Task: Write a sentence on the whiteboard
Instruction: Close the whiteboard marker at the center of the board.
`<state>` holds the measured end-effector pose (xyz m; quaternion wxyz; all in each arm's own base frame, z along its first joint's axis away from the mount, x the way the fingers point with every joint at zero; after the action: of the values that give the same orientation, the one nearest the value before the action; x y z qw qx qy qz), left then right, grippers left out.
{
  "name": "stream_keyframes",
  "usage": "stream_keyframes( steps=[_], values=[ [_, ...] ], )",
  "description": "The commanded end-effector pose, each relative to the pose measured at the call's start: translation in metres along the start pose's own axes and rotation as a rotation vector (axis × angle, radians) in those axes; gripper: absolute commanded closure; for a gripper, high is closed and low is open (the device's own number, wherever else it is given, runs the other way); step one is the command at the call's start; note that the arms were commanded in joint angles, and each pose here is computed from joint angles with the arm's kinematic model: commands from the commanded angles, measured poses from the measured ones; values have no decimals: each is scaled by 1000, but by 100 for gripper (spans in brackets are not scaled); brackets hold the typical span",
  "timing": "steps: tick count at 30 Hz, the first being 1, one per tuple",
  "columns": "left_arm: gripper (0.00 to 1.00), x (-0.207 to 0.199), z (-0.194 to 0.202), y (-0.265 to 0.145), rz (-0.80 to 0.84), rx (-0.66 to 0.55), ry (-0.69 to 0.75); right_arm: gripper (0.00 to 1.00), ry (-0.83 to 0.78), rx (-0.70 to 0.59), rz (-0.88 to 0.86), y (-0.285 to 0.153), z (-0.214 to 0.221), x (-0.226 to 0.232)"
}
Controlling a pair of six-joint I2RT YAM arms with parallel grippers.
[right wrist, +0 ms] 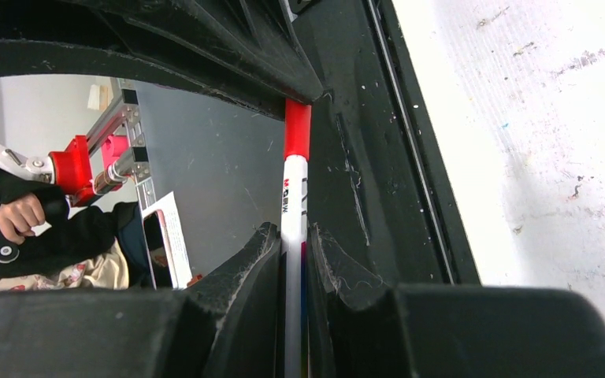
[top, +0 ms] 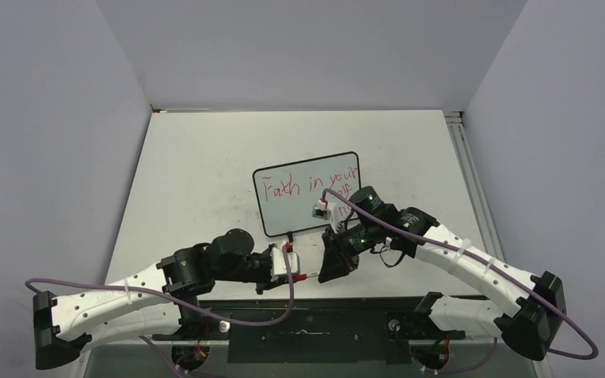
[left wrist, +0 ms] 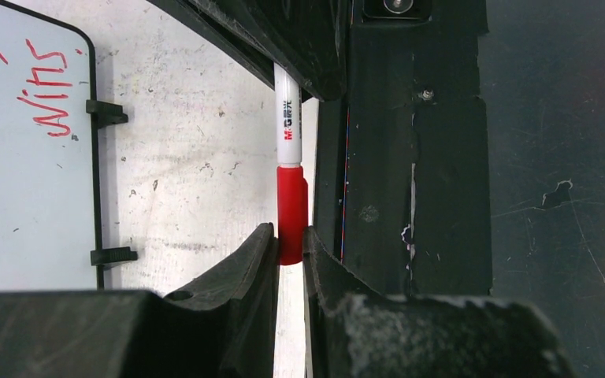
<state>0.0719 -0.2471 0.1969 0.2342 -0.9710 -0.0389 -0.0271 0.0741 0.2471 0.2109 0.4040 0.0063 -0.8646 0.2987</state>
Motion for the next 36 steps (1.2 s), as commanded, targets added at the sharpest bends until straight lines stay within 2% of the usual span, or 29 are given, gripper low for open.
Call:
stream_keyframes(
  steps=[1, 6, 13, 16, 19, 23, 28, 36],
  values=[
    [100, 4, -30, -3, -18, -124, 27, 95, -57, -24, -65, 11, -10, 6],
    [100, 4, -38, -5, -20, -155, 24, 95, -73, -25, -79, 21, -11, 4],
    [99, 11, -36, -12, -78, -128, 20, 95, -86, -84, -80, 23, -12, 2],
    [83, 15, -34, -17, -109, -101, 22, 95, -83, -97, -67, 23, -10, 1],
    [64, 18, -37, -24, -135, -87, 25, 95, -88, -123, -57, 21, -12, 1],
    [46, 20, -45, -33, -154, -92, 21, 95, -91, -172, -23, 20, -16, -2],
    [39, 22, -61, -43, -187, -150, -51, 95, -85, -246, -40, 22, -20, -3],
    [35, 59, -102, -68, -362, -371, -416, 95, -119, -537, 11, 8, -53, -2]
  ],
)
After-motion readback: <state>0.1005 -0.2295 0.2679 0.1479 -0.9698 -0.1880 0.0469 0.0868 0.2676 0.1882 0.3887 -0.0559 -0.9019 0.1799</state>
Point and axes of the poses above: each gripper's point midway between its finger pads, its own y axis out along the fingers, its own x axis along the line the jaws close on, z = x × y, the point moved 3 cm from there along -y, back along the fingers, and after that the axes turned 2 degrees about y, right-handed, at the moved point
